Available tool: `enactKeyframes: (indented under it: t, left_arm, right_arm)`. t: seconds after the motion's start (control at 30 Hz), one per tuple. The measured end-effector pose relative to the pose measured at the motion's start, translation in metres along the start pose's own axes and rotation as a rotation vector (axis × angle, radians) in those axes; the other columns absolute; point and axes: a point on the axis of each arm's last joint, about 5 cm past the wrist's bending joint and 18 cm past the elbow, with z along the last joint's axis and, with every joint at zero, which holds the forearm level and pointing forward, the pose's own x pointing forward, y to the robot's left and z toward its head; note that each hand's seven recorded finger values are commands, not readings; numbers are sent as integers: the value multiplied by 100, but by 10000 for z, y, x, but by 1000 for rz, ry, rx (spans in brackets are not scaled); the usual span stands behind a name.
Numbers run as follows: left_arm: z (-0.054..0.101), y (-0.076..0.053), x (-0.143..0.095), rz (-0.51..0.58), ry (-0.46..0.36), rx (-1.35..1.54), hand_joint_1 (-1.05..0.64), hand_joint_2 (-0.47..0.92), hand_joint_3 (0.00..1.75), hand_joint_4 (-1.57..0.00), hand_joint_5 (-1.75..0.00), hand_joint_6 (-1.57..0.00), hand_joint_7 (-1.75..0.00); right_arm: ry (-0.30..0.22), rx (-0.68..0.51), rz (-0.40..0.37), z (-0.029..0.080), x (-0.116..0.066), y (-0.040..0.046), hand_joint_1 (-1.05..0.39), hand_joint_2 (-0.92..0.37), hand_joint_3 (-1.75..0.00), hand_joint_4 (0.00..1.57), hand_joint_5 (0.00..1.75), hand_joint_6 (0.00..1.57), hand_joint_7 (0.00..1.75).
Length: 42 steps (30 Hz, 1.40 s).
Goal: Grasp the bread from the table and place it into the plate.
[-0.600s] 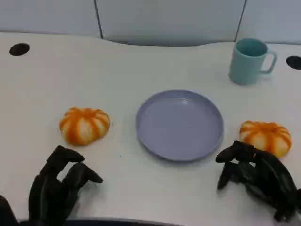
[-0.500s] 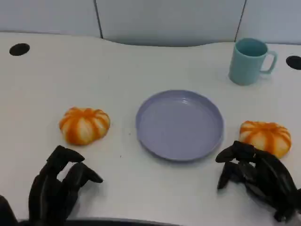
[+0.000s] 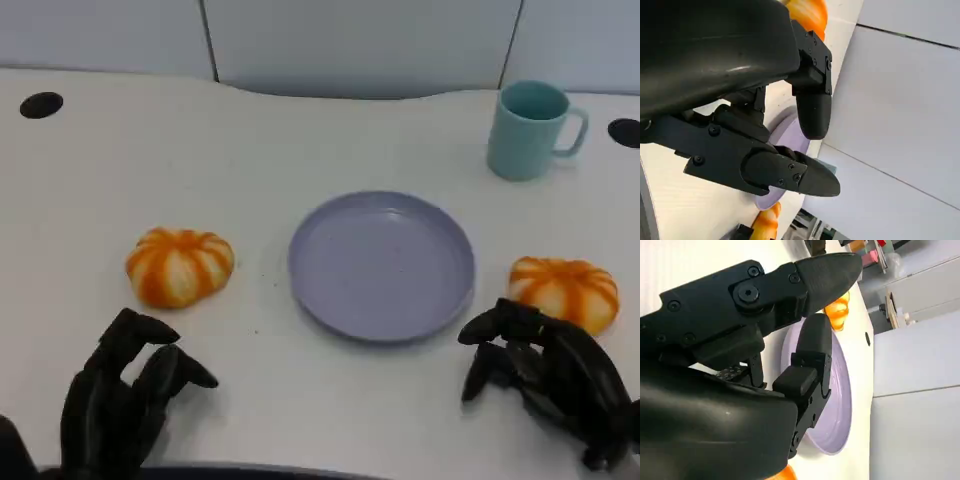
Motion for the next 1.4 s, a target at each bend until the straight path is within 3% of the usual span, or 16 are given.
enactKeyframes:
  t: [0.47, 0.9, 1.0, 1.1, 1.27, 1.4]
  left_arm:
    - [22, -11, 15, -9, -9, 16, -73, 92, 15, -49, -175, -31, -174]
    - [267, -99, 124, -103, -170, 416, -67, 92, 27, -28, -175, -14, -163]
    - [374, -114, 198, -143, -202, 494, -60, 92, 20, -19, -175, -15, -153]
    - [508, -157, 278, -176, -231, 579, -58, 92, 18, -7, -172, -15, -126]
    - [733, -180, 390, -206, -241, 848, -60, 92, 15, -1, -151, -18, -94]
    - [977, -209, 507, -225, -278, 1153, -68, 92, 14, 0, -146, -22, -72]
  right_arm:
    - [-2, 6, 3, 2, 0, -5, -52, -92, -14, 65, 155, 72, 103]
    - [-2, 1, -1, 8, 8, 0, -52, -92, -13, 65, 155, 73, 104]
    - [-3, -1, -7, 7, 8, 3, -53, -92, -13, 65, 155, 73, 104]
    - [-3, -3, -7, 6, 10, 6, -53, -92, -13, 65, 156, 72, 105]
    - [-1, -4, -8, 6, 14, 11, -54, -92, -13, 65, 156, 73, 105]
    - [-2, -3, -8, 3, 11, 10, -54, -92, -13, 65, 156, 72, 105]
